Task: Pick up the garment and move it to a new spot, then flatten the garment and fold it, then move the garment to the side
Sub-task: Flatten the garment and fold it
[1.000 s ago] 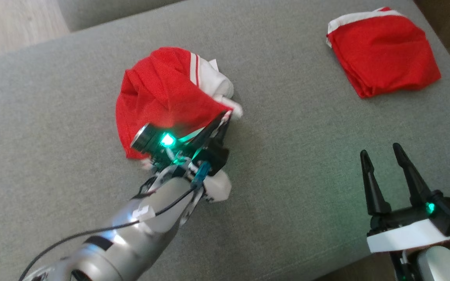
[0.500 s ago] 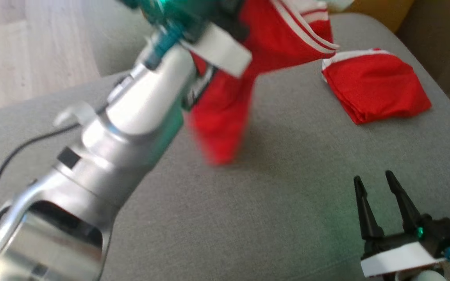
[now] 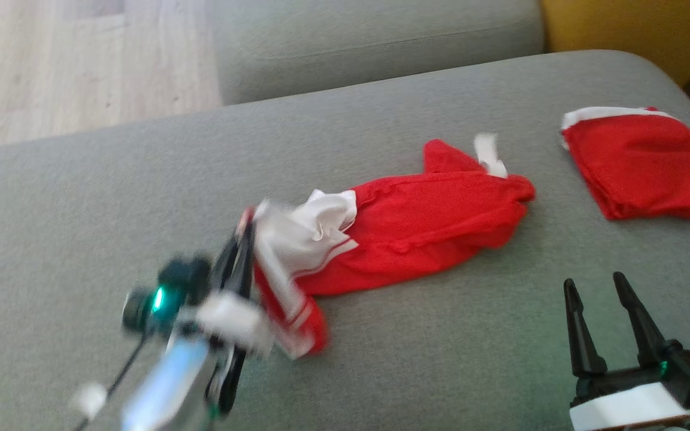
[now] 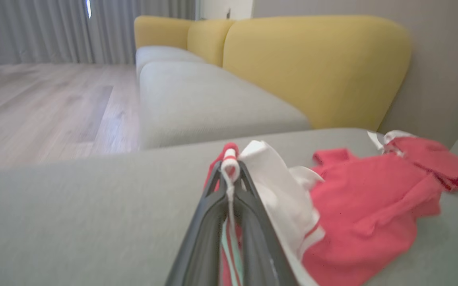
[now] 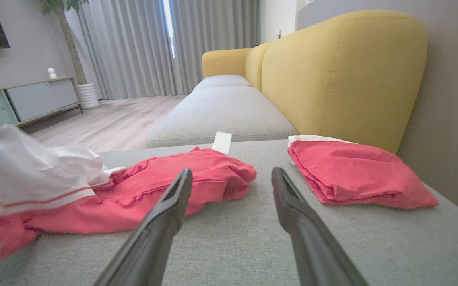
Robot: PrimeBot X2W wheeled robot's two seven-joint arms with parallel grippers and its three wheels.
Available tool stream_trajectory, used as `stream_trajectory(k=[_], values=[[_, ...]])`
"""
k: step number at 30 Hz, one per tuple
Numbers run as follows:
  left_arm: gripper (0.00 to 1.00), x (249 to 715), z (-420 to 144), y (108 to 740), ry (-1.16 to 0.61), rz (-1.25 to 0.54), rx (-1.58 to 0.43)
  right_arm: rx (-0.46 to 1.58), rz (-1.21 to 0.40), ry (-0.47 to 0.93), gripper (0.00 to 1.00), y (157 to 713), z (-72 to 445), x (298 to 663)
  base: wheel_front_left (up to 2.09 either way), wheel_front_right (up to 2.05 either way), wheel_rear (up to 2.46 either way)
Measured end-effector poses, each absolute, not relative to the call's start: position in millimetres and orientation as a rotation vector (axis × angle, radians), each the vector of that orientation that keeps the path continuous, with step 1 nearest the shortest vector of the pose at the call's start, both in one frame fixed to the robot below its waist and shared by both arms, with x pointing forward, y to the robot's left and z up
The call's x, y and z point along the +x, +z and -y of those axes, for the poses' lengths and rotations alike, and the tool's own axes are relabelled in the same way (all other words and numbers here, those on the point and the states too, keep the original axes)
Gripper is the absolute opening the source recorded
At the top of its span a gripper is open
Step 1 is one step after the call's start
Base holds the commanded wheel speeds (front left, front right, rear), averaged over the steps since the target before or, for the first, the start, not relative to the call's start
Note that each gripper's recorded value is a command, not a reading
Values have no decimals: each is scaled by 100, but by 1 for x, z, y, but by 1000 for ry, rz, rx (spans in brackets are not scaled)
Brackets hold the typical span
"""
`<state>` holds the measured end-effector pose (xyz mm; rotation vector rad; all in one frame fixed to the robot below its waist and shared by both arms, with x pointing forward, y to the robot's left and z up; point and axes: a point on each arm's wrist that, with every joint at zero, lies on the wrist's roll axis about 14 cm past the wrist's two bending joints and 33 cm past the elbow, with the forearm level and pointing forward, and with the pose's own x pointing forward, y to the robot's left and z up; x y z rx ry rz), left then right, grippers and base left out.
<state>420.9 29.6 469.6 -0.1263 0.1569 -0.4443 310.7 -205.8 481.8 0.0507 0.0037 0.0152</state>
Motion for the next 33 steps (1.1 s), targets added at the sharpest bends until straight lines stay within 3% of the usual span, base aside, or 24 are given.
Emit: stream_trajectory(k=[7,8,10,22,27,33], values=[[0,397,-81,429,-307,-247,-119,44,-25,56,100,476,197,322,0,0,0],[16,395,-85,427,-295,-250,-126,45,-28,63,100,475,194,324,0,0,0],[100,390,-90,423,-283,-262,-133,46,-31,77,100,474,191,326,0,0,0],[100,405,-101,457,-275,-155,-58,33,-54,136,100,468,178,337,0,0,0],[100,445,-80,502,-440,-124,3,17,-81,161,100,460,176,342,0,0,0],[100,475,-58,510,-572,-270,28,4,-92,184,100,456,173,349,0,0,0]])
